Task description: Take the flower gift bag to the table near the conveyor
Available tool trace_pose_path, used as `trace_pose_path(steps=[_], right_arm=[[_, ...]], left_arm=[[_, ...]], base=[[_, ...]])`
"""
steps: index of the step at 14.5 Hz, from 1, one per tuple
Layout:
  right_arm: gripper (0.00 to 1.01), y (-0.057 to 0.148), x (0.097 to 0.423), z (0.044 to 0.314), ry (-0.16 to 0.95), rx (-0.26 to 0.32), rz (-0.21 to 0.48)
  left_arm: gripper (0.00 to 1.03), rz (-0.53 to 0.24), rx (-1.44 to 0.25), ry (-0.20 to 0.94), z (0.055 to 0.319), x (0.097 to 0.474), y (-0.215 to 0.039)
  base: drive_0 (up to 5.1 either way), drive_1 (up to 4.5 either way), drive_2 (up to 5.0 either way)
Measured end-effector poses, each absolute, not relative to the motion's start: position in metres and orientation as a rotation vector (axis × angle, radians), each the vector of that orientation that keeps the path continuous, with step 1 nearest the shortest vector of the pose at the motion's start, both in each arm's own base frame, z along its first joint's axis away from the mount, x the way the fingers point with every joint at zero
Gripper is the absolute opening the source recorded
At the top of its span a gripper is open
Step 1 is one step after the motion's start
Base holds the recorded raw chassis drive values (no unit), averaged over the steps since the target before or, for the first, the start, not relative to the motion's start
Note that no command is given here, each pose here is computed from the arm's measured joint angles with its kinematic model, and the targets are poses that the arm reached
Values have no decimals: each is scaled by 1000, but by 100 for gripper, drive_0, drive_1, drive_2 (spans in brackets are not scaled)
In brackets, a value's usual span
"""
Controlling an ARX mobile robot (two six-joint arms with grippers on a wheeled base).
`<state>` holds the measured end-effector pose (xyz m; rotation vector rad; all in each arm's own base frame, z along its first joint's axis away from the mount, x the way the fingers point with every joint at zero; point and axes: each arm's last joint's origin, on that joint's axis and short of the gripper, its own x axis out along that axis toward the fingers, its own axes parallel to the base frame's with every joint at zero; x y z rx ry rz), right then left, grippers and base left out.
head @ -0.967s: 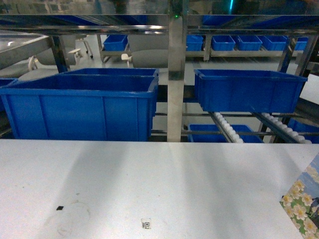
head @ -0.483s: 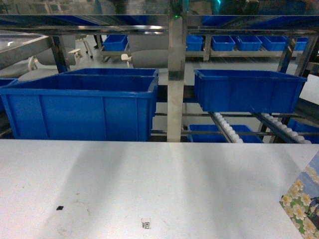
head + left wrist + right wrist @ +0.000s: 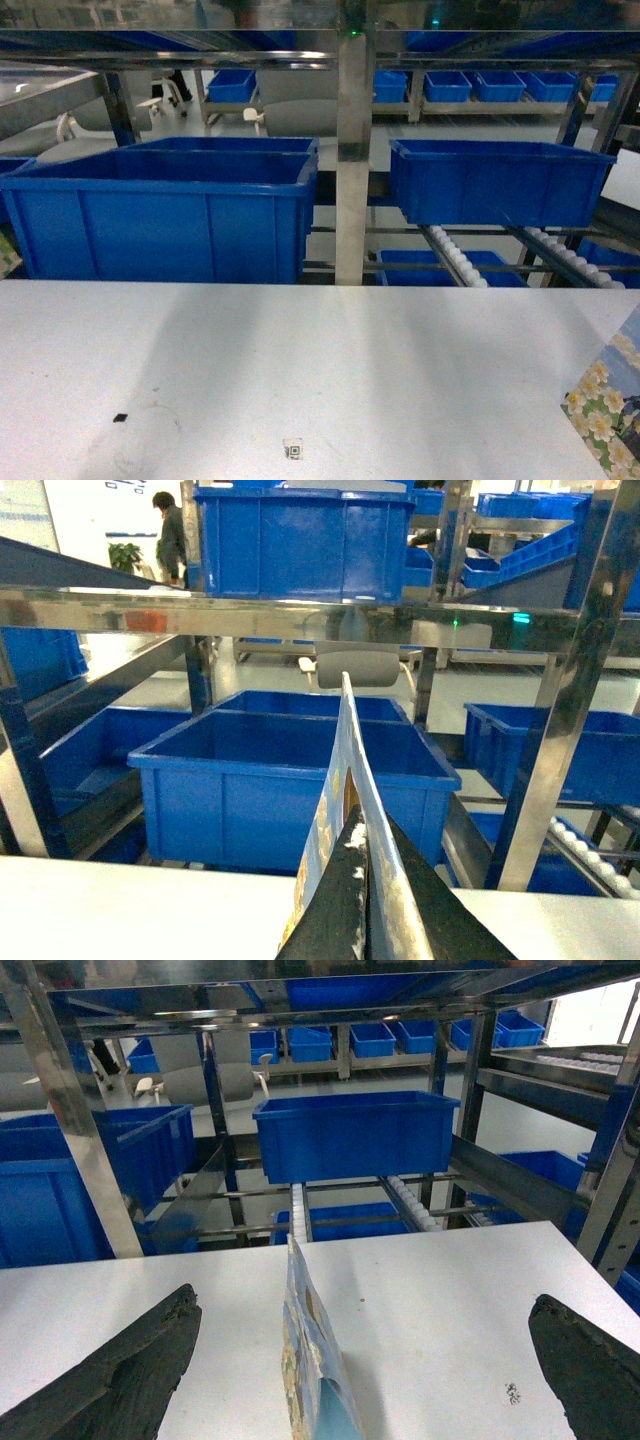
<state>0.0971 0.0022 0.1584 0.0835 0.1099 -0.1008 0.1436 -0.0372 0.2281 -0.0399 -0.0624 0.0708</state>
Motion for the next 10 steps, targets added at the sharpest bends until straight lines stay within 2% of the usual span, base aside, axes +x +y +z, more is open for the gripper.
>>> trace_pose_path(steps=[2, 5, 10], right_arm=[[98, 2, 97, 158, 110, 84, -101], [98, 2, 97, 158, 110, 84, -101], [98, 2, 97, 158, 110, 83, -101]], left_arm=[[2, 75, -56, -85, 223, 160, -49], [2, 100, -56, -54, 202, 188, -61], [2, 134, -77, -45, 186, 216, -66]], base=[[0, 0, 0], [0, 0, 0], [0, 0, 0]])
